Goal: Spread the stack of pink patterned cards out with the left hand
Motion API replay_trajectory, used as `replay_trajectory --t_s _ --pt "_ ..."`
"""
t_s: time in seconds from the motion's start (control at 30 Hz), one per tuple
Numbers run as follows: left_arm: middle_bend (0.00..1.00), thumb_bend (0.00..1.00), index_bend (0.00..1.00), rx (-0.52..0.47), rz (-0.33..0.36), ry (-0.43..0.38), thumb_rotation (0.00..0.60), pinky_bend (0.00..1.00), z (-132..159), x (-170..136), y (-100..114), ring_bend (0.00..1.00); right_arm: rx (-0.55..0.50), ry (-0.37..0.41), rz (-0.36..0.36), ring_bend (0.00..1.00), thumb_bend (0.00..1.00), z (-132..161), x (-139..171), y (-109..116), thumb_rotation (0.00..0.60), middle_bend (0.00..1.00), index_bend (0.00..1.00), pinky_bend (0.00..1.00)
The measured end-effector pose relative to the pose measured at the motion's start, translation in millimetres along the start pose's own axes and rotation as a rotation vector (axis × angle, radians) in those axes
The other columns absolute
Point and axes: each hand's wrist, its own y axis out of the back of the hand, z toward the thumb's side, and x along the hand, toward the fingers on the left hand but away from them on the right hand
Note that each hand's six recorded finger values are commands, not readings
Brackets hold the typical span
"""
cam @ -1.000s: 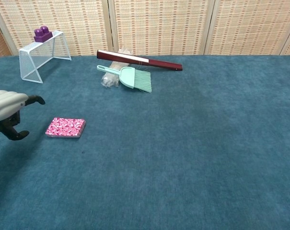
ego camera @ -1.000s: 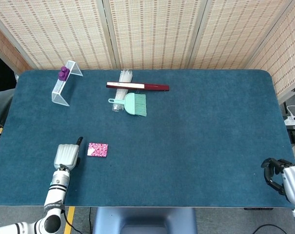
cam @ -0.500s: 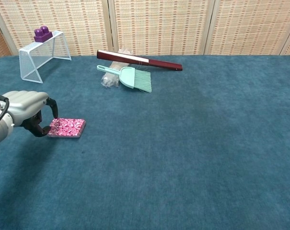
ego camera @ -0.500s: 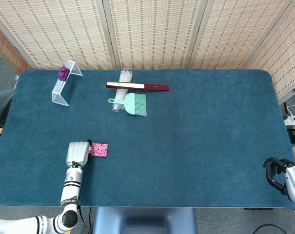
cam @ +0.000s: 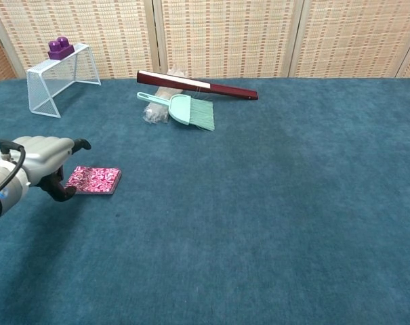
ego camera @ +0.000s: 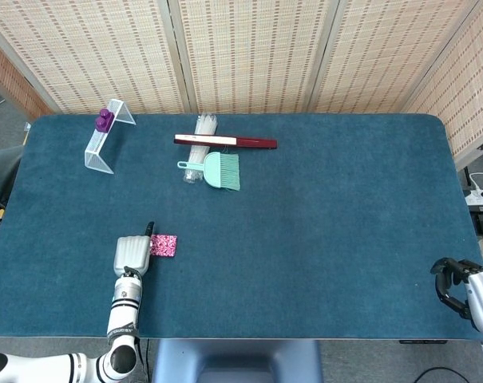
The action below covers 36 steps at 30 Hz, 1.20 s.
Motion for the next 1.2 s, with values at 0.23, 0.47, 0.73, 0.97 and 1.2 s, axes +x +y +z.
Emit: replay_trajectory --t_s 0.23,0.47,0.73,0.97,1.2 --pt "1.0 0.42 0.1 0.004 -0.027 0.011 0.6 1.0 9.4 0.4 -7.9 1.0 -0.003 0.001 -0.001 0.67 0.55 -0.4 0.4 0.9 0.6 0.73 0.79 0.93" --pt "1.0 0.42 0.14 -0.003 -0.021 0.018 0.6 1.0 15.0 5.6 -10.8 1.0 -0.005 -0.001 -0.003 0.67 0.55 -0.9 0.4 1.6 0.6 0.73 0.79 0.93" --pt "1.0 0.42 0.18 0.011 -0.01 0.027 0.6 1.0 15.4 11.9 -11.1 1.0 -0.006 -0.001 -0.004 0.67 0.55 -1.0 0.4 1.7 0.6 0.73 0.79 0.93" --pt "1.0 0.42 0.19 0.019 -0.006 0.038 0.6 1.0 12.3 13.9 -11.9 1.0 -0.006 -0.002 -0.003 0.67 0.55 -0.8 0.5 1.7 0.6 0.73 0.79 0.93" --pt "1.0 0.42 0.2 0.023 0.0 0.046 0.6 1.0 10.3 15.0 -11.6 1.0 -0.005 -0.002 -0.003 0.67 0.55 -0.9 0.5 1.4 0.6 0.73 0.79 0.93"
